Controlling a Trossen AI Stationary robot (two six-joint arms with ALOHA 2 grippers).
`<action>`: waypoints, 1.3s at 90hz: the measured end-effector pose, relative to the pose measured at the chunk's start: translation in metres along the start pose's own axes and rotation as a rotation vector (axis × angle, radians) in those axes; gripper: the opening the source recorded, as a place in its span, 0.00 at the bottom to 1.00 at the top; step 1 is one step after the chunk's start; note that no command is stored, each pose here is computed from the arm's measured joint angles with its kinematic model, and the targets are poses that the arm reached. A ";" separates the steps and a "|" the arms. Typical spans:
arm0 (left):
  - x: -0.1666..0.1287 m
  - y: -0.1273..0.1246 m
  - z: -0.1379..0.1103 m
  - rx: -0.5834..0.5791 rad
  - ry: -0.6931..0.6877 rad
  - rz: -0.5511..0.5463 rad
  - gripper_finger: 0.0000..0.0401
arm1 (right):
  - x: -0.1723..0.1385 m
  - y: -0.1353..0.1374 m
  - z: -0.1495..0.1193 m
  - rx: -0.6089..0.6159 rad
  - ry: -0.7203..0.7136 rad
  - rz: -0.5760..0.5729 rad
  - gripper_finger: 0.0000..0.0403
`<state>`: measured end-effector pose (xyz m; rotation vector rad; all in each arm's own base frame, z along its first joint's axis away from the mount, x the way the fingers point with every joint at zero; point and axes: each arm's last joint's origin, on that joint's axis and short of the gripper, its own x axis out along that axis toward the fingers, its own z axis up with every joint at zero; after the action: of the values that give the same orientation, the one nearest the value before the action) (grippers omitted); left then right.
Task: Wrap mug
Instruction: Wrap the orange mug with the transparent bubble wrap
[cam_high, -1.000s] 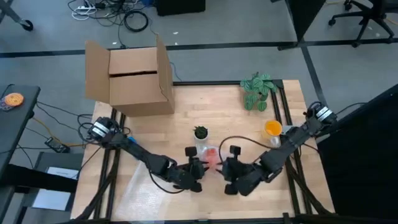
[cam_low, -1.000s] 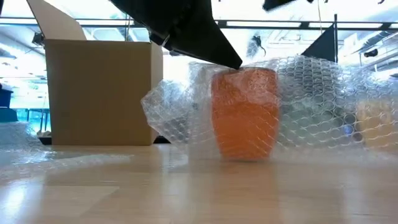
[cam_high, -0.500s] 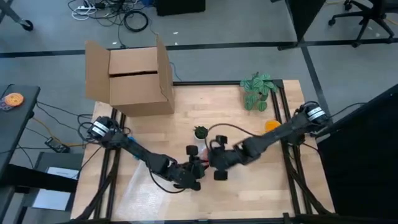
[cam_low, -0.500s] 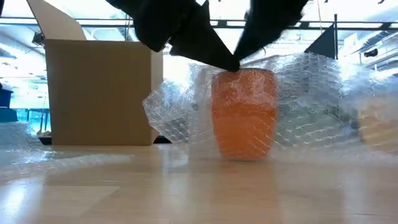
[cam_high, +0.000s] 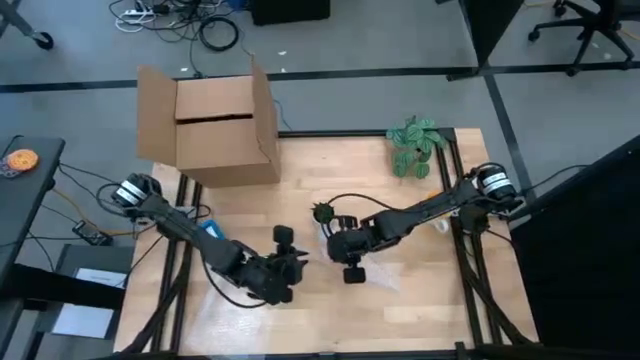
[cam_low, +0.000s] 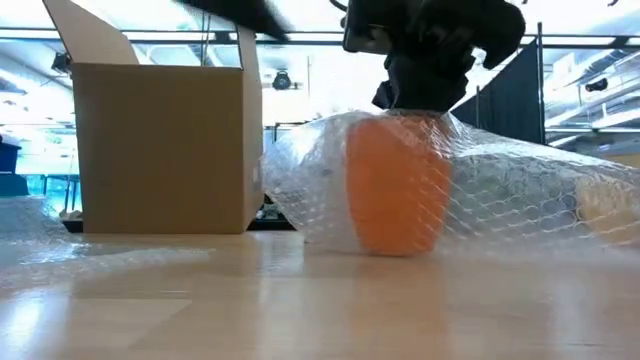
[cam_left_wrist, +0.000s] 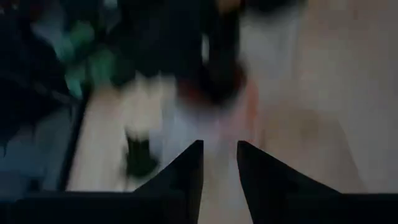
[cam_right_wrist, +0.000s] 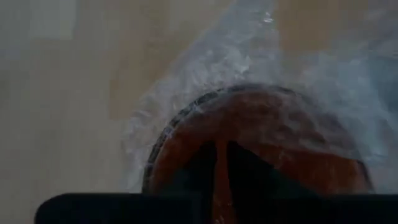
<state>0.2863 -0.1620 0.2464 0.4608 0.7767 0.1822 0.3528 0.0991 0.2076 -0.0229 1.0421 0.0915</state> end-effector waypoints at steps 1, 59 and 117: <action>0.000 0.000 -0.002 -0.005 0.015 -0.004 0.21 | 0.001 0.000 0.000 0.000 0.004 0.004 0.05; 0.068 -0.006 -0.071 -0.358 -0.183 -0.135 0.21 | -0.025 0.002 0.023 0.009 0.003 -0.011 0.05; 0.090 0.006 -0.052 -0.433 -0.308 -0.099 0.21 | -0.065 0.038 0.035 0.032 0.036 -0.008 0.05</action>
<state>0.3129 -0.1100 0.1605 0.0358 0.4377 0.1764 0.3471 0.1348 0.2821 0.0000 1.0788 0.0671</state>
